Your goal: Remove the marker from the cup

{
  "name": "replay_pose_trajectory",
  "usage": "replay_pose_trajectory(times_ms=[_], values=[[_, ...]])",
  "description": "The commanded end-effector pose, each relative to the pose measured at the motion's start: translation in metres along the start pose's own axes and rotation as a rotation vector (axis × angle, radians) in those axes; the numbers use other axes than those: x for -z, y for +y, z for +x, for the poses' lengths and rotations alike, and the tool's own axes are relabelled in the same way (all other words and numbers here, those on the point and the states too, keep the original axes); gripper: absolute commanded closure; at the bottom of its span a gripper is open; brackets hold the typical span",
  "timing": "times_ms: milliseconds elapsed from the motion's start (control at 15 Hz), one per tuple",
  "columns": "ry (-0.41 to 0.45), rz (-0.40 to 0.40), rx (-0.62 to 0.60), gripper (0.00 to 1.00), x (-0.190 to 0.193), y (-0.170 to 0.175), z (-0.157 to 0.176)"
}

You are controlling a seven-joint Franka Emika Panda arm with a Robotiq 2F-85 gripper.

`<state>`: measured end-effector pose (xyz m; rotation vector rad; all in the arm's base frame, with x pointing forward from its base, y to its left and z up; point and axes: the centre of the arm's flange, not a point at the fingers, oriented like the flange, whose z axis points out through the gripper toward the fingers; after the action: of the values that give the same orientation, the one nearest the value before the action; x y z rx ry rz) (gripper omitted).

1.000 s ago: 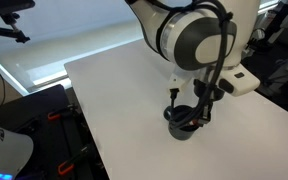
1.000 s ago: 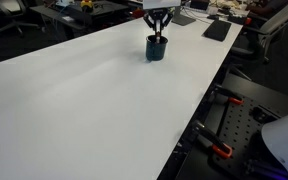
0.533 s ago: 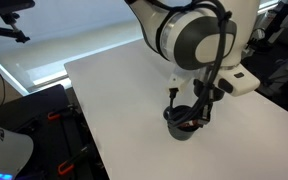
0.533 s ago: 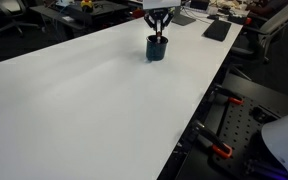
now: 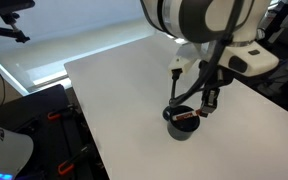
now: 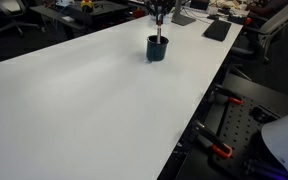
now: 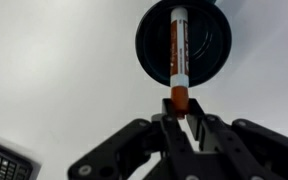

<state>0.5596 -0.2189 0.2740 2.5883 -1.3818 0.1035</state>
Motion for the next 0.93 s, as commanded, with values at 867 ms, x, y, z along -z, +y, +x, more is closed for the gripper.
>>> replay_pose_trajectory(times_ms=[867], values=[[0.152,0.113,-0.225,0.95,0.057,0.049,0.078]])
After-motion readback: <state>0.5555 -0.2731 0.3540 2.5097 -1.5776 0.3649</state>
